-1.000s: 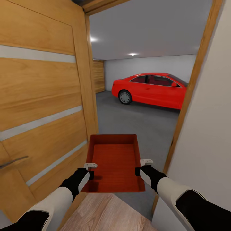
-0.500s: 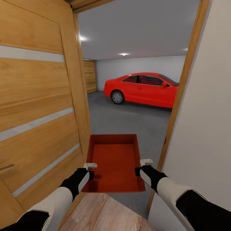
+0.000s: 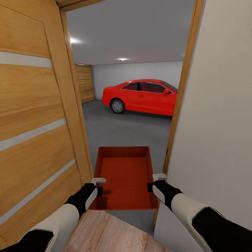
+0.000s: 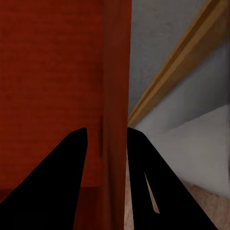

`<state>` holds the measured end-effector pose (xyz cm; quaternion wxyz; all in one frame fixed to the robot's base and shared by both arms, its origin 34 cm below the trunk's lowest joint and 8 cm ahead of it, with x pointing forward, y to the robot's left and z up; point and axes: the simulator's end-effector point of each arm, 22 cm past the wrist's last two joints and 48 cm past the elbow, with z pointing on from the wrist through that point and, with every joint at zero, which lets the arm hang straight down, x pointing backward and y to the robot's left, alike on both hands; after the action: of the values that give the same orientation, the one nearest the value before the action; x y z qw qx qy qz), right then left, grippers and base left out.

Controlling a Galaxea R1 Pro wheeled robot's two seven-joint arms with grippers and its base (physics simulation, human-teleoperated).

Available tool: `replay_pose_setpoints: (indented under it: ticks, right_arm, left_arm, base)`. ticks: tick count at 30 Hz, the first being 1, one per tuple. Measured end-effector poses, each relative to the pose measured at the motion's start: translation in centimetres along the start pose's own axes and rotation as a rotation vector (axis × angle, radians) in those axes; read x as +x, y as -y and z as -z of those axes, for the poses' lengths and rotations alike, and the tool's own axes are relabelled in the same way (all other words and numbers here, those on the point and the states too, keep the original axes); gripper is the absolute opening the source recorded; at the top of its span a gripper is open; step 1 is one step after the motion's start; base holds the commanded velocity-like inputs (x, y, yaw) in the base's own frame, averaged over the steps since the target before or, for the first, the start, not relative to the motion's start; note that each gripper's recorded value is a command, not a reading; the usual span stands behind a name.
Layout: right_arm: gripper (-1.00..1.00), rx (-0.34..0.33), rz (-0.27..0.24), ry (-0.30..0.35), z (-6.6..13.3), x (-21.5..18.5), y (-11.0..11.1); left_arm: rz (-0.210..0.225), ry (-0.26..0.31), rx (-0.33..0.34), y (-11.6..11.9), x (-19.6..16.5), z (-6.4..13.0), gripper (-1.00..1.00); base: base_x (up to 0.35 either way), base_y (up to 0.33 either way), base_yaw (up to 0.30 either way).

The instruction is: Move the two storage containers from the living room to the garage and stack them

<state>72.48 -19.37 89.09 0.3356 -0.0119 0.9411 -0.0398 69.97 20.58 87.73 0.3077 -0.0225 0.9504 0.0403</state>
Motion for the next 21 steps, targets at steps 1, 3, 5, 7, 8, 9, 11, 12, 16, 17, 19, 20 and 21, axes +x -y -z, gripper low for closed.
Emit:
replay_pose_setpoints:
  ticks: [1, 3, 5, 7, 8, 9, 11, 12, 16, 17, 19, 20, 21]
  right_arm:
    - [-1.0, 0.0, 0.0, 0.0, 0.0, 0.0, 0.0]
    - [-1.0, 0.0, 0.0, 0.0, 0.0, 0.0, 0.0]
    - [-1.0, 0.0, 0.0, 0.0, 0.0, 0.01, 0.0]
    - [-1.0, 0.0, 0.0, 0.0, 0.0, 0.0, 0.0]
    - [-1.0, 0.0, 0.0, 0.0, 0.01, 0.01, 0.0]
    - [-1.0, 0.0, 0.0, 0.0, 0.01, 0.01, 0.0]
    - [-1.0, 0.0, -0.001, 0.0, 0.08, 0.03, 0.02]
    - [-1.0, 0.0, -0.001, -0.001, 0.0, 0.05, 0.0]
    - [-1.0, 0.0, -0.001, -0.001, 0.03, 0.05, 0.0]
    - [-1.0, 0.0, -0.001, -0.001, 0.03, 0.05, 0.0]
    - [-1.0, 0.0, -0.001, -0.001, 0.03, 0.04, 0.0]
    - [-1.0, 0.0, -0.001, -0.001, 0.03, 0.05, 0.0]
    - [-1.0, 0.0, -0.001, -0.001, 0.03, 0.05, 0.0]
  left_arm:
    - [0.0, 0.0, 0.0, 0.0, 0.0, 0.0, -1.0]
    - [0.0, 0.0, 0.0, 0.0, 0.01, 0.0, -1.0]
    - [0.0, 0.0, 0.0, 0.0, 0.01, 0.0, -1.0]
    - [0.0, 0.0, 0.0, 0.0, 0.0, 0.0, -1.0]
    - [-0.001, 0.0, 0.0, 0.0, 0.0, 0.01, -1.0]
    - [-0.001, 0.0, 0.0, 0.0, 0.0, 0.01, -1.0]
    - [-0.002, 0.0, 0.0, 0.01, 0.01, 0.08, -1.0]
    - [-0.001, -0.001, 0.0, 0.01, 0.04, 0.0, -1.0]
    - [-0.001, -0.001, 0.0, 0.01, 0.04, 0.02, -1.0]
    - [-0.001, -0.001, 0.0, 0.01, 0.04, 0.02, -1.0]
    - [-0.001, -0.001, 0.0, 0.0, 0.03, 0.03, -1.0]
    - [-0.001, -0.001, 0.0, 0.0, 0.04, 0.02, -1.0]
    - [-0.001, -0.001, 0.0, 0.0, 0.04, 0.02, -1.0]
  base:
    - [0.0, 0.0, -0.027]
    - [0.0, 0.0, -0.014]
    - [0.0, 0.0, -0.006]
    - [0.017, 0.022, -0.002]
    - [0.044, 0.06, -0.001]
    - [0.076, 0.11, -0.001]
    - [0.151, 0.236, 0.0]
    - [0.163, 0.256, 0.0]
    - [0.171, 0.269, 0.0]
    - [0.174, 0.274, 0.0]
    - [0.175, 0.275, 0.0]
    - [0.175, 0.276, 0.0]
    - [0.175, 0.276, 0.0]
